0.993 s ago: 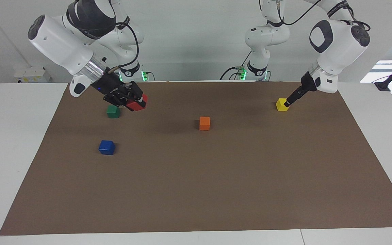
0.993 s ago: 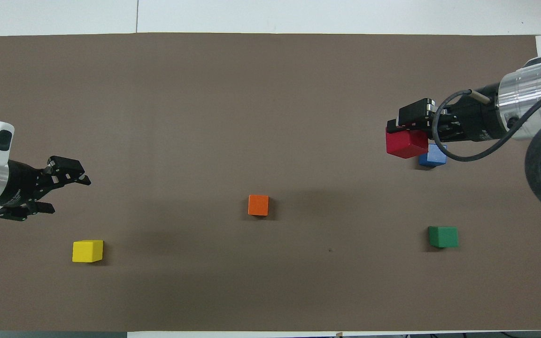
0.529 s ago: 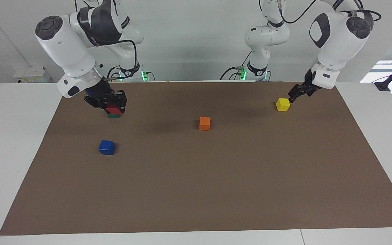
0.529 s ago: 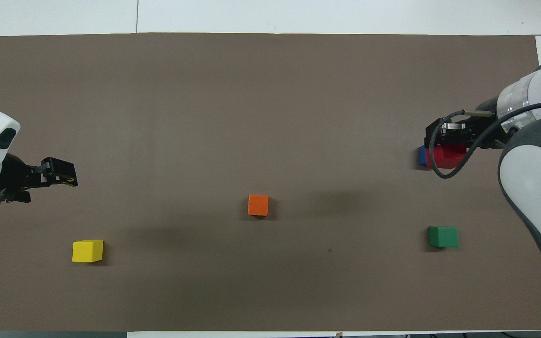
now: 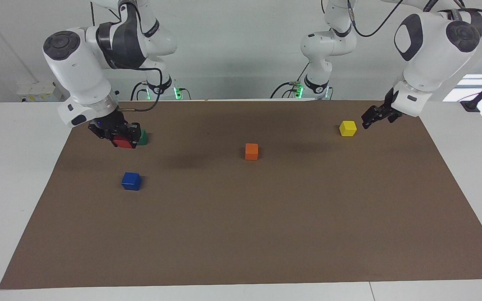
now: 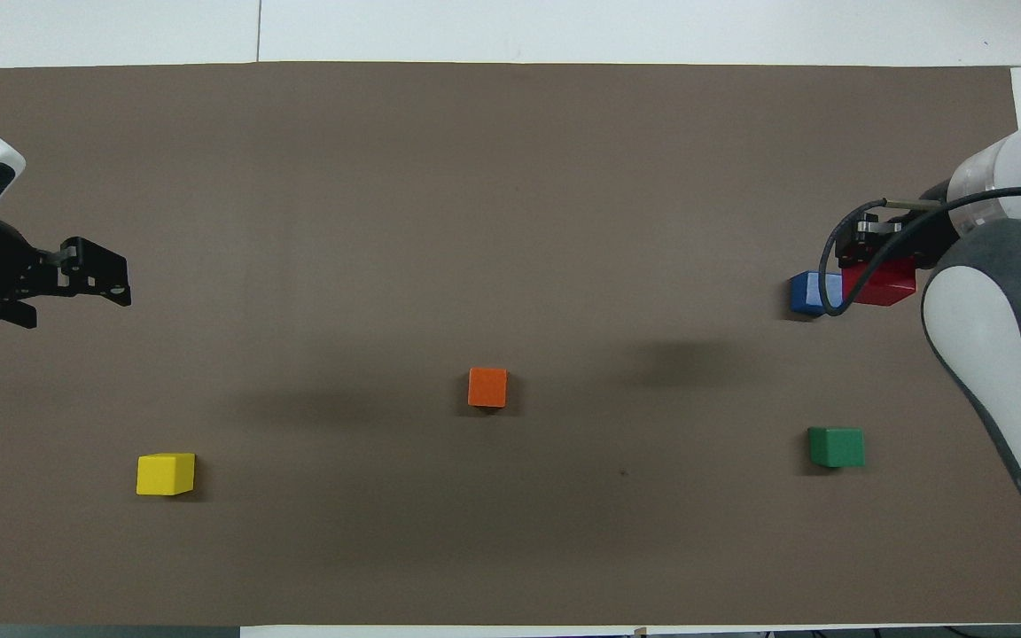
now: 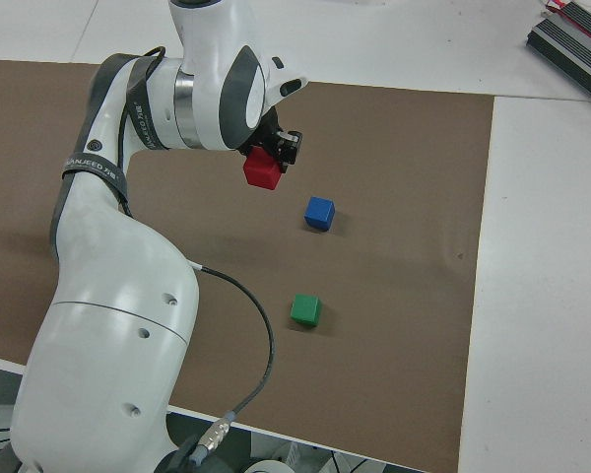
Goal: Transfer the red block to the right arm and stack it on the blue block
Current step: 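Lower the red cube onto the blue cube with the right gripper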
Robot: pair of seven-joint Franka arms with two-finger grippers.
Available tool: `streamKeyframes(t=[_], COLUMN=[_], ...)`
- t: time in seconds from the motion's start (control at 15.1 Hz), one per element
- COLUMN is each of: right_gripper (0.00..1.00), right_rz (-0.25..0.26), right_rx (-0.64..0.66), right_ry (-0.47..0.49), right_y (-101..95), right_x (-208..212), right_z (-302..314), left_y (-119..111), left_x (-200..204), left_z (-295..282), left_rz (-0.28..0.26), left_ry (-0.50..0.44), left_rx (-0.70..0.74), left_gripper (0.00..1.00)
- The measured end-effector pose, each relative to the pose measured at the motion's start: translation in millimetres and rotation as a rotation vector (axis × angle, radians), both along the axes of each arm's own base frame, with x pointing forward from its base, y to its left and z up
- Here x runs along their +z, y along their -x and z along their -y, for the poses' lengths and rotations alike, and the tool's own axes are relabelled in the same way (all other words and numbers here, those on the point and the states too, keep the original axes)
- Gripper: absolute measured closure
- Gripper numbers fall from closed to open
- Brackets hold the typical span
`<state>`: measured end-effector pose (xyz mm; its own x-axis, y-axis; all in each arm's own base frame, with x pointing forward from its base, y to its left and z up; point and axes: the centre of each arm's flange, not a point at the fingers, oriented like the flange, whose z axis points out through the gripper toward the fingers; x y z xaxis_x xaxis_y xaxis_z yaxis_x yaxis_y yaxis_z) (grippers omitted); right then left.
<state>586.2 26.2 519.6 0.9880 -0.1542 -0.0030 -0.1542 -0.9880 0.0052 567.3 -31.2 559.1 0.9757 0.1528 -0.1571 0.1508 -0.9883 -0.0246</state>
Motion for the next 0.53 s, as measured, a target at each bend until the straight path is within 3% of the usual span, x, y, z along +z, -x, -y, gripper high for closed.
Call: streamKeyframes(t=[0.53], right_gripper=[0.45], right_rz=[0.084], right_rx=[-0.037], right_ry=[-0.001], right_y=[-2.8], right_x=[-68], right_z=[23], left_y=[18], left_x=[14], left_z=[18], left_rz=[-0.016], left_ry=[-0.008], left_rx=[-0.037], left_gripper=[0.0])
